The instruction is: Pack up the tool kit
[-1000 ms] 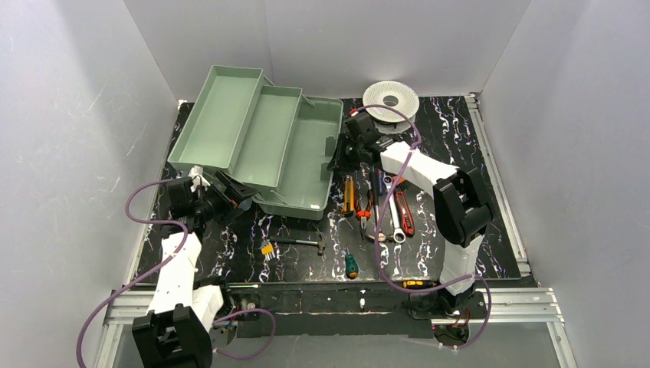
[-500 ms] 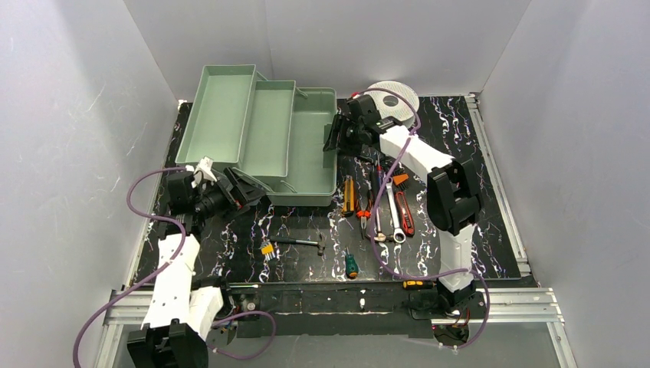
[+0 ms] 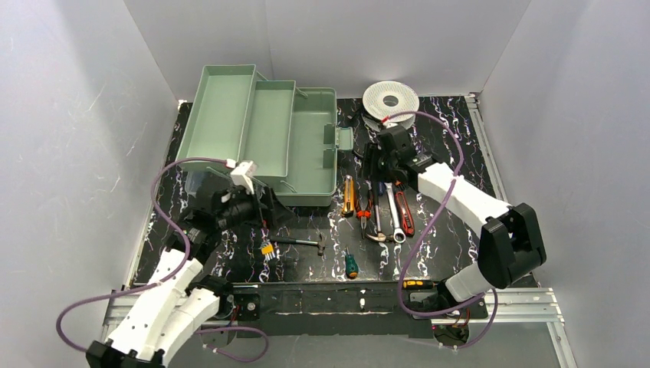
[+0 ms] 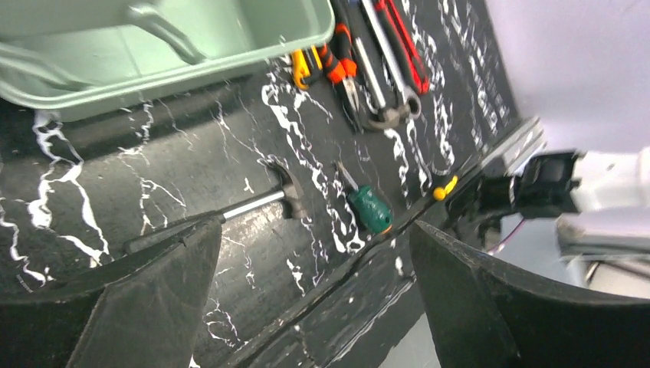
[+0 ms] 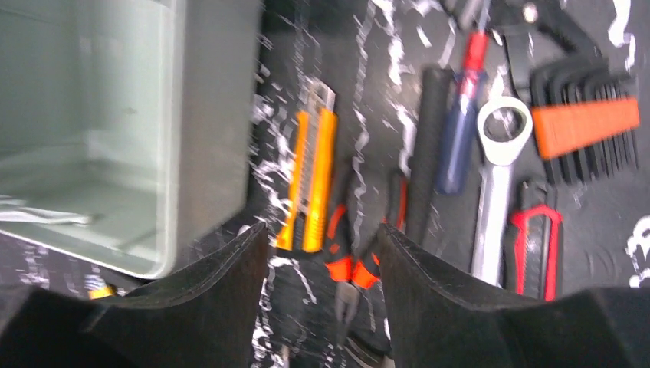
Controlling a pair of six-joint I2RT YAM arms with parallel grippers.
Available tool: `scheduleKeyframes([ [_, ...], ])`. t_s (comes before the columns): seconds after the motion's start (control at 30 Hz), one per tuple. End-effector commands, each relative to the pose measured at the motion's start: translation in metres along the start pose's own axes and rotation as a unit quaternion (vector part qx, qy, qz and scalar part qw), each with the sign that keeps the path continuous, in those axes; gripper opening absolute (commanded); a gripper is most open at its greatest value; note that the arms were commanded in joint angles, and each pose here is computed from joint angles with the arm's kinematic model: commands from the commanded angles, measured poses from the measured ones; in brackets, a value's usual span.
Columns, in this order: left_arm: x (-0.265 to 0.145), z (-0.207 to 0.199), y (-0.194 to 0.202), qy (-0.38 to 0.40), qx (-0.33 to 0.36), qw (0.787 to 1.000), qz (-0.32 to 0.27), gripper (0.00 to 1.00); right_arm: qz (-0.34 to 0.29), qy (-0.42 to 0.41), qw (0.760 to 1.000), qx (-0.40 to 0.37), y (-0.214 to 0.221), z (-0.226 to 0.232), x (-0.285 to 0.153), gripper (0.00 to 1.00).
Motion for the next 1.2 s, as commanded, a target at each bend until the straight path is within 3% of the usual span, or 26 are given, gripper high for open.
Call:
scheduleKeyframes([
  [0.0, 0.009, 0.009, 0.007, -0.061, 0.069, 0.996, 0.002, 0.91, 0.023, 0.060, 0.998, -0.016, 0.035, -0.038, 0.002, 0.61],
  [0.2, 0.026, 0.008, 0.034, -0.097, 0.121, 0.986, 0.063, 0.90, 0.038, 0.081, 0.996, -0.014, 0.068, -0.044, 0.002, 0.57],
  [0.47, 0.042, 0.012, 0.056, -0.112, 0.125, 0.985, 0.047, 0.90, 0.031, 0.125, 0.991, 0.020, 0.068, -0.051, 0.025, 0.52],
  [0.63, 0.040, -0.001, 0.059, -0.059, 0.147, 0.987, 0.037, 0.91, 0.037, 0.137, 0.989, 0.050, 0.071, -0.049, 0.045, 0.52],
  [1.17, 0.046, -0.005, 0.082, -0.011, 0.118, 0.992, 0.038, 0.91, 0.050, 0.221, 0.969, 0.097, 0.105, -0.068, 0.071, 0.41],
])
Point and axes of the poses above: each gripper's point midway between its finger pads, its own x axis out along the fingers, its own z axis along the line the jaws close on, y = z × x, the point moved 1 cm from there along -x, back along the fingers, and after that the axes turned 4 degrees about x, right-handed, at the moved point
